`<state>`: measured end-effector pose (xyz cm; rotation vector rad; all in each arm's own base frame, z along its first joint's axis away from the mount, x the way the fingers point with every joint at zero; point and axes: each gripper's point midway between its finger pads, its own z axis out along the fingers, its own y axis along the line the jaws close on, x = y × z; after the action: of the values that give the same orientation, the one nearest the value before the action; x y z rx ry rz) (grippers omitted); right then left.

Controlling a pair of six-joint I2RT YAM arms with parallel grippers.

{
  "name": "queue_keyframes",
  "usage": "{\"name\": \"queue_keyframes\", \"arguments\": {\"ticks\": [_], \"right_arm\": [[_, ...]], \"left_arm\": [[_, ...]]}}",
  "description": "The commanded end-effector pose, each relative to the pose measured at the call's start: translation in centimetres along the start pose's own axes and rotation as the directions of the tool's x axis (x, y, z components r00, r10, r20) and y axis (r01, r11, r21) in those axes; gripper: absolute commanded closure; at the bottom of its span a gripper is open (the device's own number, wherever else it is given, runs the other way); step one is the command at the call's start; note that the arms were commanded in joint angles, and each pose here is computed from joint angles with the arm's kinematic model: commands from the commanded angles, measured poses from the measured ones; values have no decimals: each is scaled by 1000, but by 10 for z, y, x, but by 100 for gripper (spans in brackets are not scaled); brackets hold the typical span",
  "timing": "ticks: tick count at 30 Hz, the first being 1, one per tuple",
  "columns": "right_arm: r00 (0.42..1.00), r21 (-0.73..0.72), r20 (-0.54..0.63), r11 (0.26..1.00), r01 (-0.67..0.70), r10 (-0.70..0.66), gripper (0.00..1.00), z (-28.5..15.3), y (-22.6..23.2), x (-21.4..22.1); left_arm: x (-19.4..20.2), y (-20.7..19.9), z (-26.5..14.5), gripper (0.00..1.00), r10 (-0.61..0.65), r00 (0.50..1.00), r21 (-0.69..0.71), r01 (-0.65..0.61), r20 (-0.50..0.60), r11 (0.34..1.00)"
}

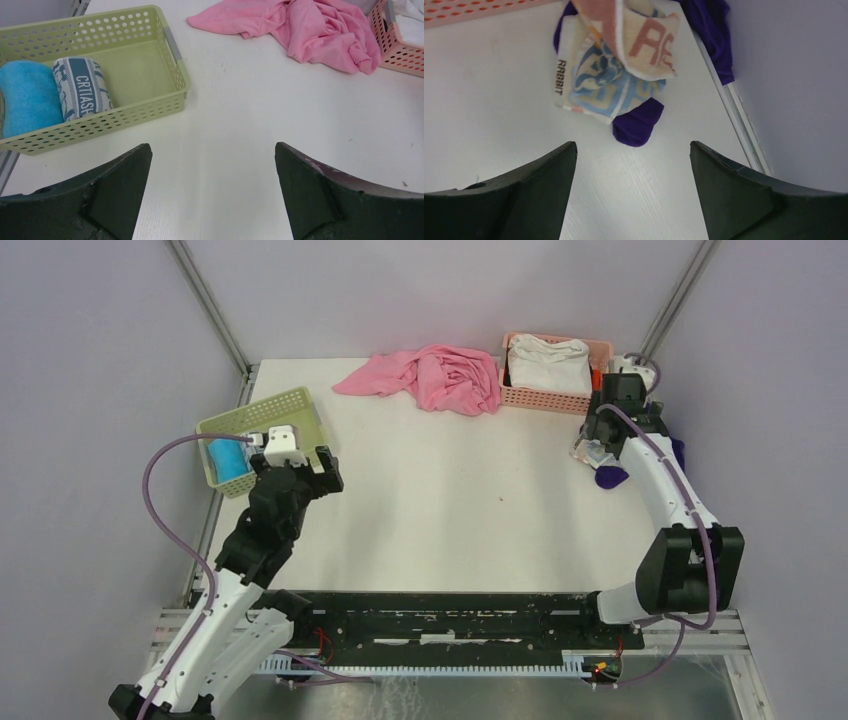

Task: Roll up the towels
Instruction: Pick up the towel at the corner of the board, then place the towel at the corner of the board.

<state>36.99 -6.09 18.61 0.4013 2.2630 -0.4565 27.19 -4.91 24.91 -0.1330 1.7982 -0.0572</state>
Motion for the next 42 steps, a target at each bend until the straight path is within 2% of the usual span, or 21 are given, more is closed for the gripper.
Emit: {"name": "queue_keyframes", "arguments": {"ticks": [1, 4, 8, 15, 17, 18, 19, 23, 25, 29, 33, 37, 40, 42], "right_arm": [[982, 83, 91, 981, -174, 167, 11, 29, -37, -37], [978, -15, 73, 981, -194, 195, 13, 56, -34, -45], [986, -142, 66, 979, -144, 155, 20, 91, -14, -52], [988, -255, 77, 961, -107, 131, 30, 144, 15, -68], [990, -250, 61, 962, -109, 128, 40, 158, 19, -68], [991, -238, 54, 966, -105, 122, 52, 165, 19, -70], [992, -236, 54, 966, -102, 118, 59, 165, 18, -72], [991, -237, 100, 970, -63, 89, 89, 131, 10, -90], [989, -224, 133, 974, -25, 56, 98, 104, 6, -102], [975, -260, 222, 964, 61, -2, 99, 35, 19, -129], [963, -339, 267, 932, 128, -35, 99, -22, 62, -133], [961, -444, 256, 871, 210, -101, 100, -62, 135, -101], [963, -552, 231, 797, 246, -137, 99, -89, 200, -61], [957, -632, 218, 720, 287, -190, 94, -112, 246, -26]], "left_arm": [[-9, 0, 5, 1, 38, 998, -11, -38, 43, 999], [-4, -2, 9, 1, 46, 999, -6, -45, 27, 999], [-1, -3, 12, 1, 53, 999, -4, -53, 12, 999], [4, -1, 17, 1, 60, 998, -13, -60, -3, 998], [6, 0, 19, 1, 63, 998, -16, -63, -9, 998], [7, 0, 20, 1, 64, 998, -17, -64, -14, 998], [8, 1, 21, 1, 65, 998, -20, -66, -17, 998], [9, 1, 23, 1, 67, 998, -22, -67, -23, 998], [10, 0, 24, 1, 68, 997, -14, -69, -27, 998], [11, -5, 24, 1, 63, 998, 9, -63, -30, 998], [10, -6, 24, 1, 61, 998, 17, -61, -27, 998], [11, -10, 23, 1, 59, 998, 42, -57, -30, 997], [13, -15, 23, 1, 55, 998, 67, -52, -42, 996], [16, -18, 24, 1, 58, 997, 83, -54, -53, 995]]}}
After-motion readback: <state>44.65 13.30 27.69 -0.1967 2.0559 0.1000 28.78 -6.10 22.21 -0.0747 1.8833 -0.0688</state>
